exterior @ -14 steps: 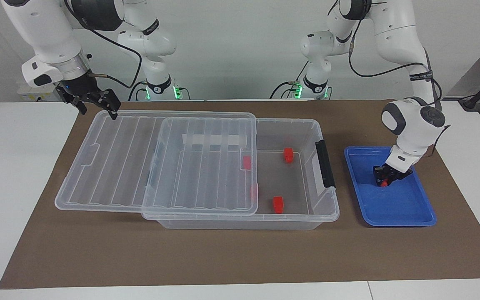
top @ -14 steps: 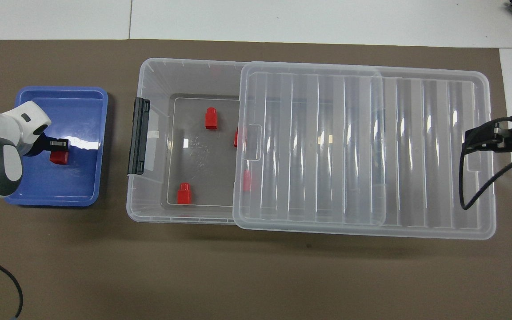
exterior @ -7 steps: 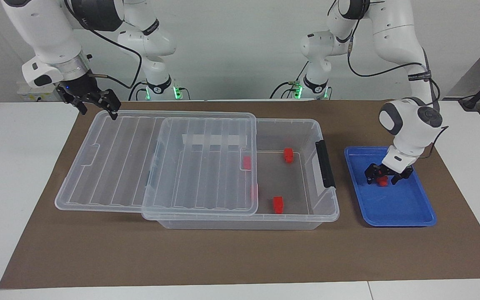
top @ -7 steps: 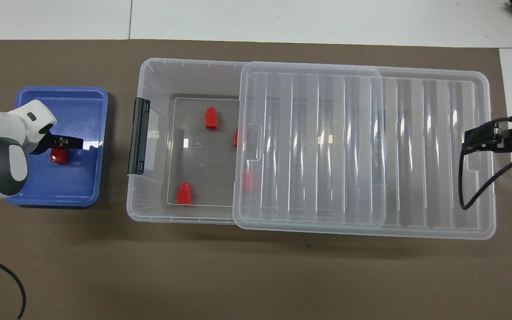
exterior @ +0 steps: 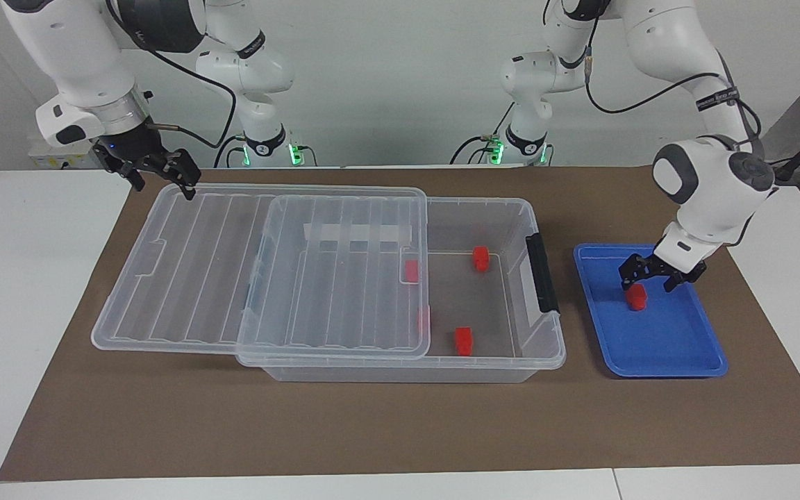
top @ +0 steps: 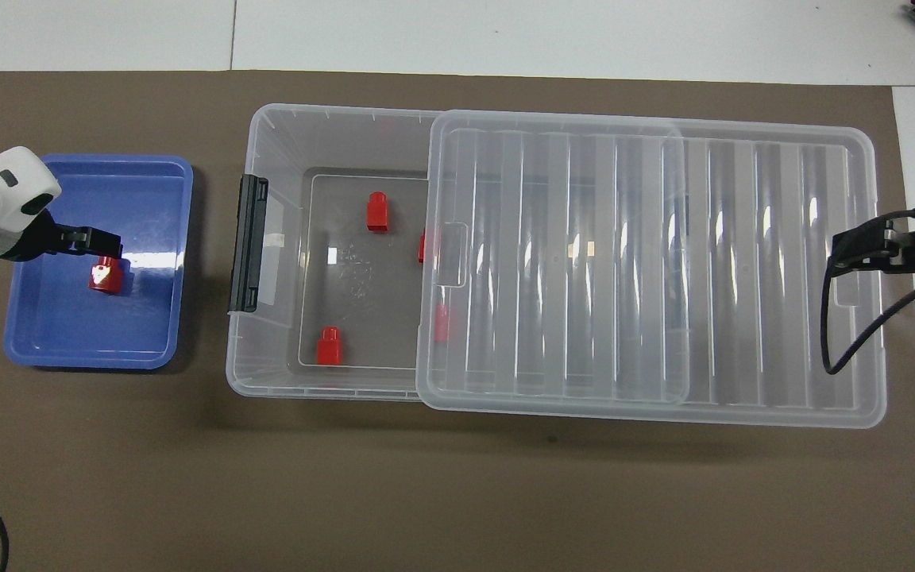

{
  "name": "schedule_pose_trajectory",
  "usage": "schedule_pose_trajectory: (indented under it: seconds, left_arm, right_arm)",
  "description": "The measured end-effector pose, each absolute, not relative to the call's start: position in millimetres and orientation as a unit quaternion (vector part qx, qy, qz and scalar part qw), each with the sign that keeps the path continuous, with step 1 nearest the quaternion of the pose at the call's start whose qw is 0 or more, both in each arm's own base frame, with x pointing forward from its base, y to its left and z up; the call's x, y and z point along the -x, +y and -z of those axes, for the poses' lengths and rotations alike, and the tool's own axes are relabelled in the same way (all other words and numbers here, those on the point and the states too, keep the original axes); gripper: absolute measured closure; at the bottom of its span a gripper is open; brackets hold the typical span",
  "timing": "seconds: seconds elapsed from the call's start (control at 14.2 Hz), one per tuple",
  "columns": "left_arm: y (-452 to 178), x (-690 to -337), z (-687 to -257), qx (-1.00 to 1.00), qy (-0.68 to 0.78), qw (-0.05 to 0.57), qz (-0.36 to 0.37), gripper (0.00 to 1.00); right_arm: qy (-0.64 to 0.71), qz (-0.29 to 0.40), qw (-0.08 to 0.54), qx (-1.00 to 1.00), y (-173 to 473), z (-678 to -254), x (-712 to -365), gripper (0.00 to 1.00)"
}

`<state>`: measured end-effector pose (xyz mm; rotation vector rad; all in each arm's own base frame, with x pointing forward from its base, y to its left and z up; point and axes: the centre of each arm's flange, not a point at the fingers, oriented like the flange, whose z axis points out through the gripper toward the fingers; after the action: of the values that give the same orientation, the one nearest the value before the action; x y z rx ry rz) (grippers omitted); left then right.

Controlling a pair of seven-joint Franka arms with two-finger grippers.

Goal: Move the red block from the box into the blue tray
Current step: 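Lower the red block into the blue tray and open the left gripper, then slide the box lid back closed with the right gripper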

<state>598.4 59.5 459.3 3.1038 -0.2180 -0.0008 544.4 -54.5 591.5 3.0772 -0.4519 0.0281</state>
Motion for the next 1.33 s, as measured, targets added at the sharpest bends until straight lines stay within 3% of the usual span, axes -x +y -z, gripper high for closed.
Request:
schedule_pose_trajectory:
  seconds: [0.28,0.56,1.33]
  left_arm:
    - [58.6,-582.6,-494.7,-0.998,-0.066,0.016,-0.004,0.00]
    - [37.1,-572.9,-524.7,-0.999,-0.026,0.018,-0.021,0.00]
    - [-13.7,-542.7,-583.4,-0.999,-0.018,0.021,-0.016,0.00]
  right_arm:
    - [-0.162,-0.047,0.018,-0.986,-121.6,-542.6,-528.4,0.60]
    - [-0.183,-0.057,0.020,-0.981,-151.3,-505.3,-520.9,0.99]
    - [-0.181,-0.048,0.019,-0.982,-149.5,-470.4,-522.3,0.99]
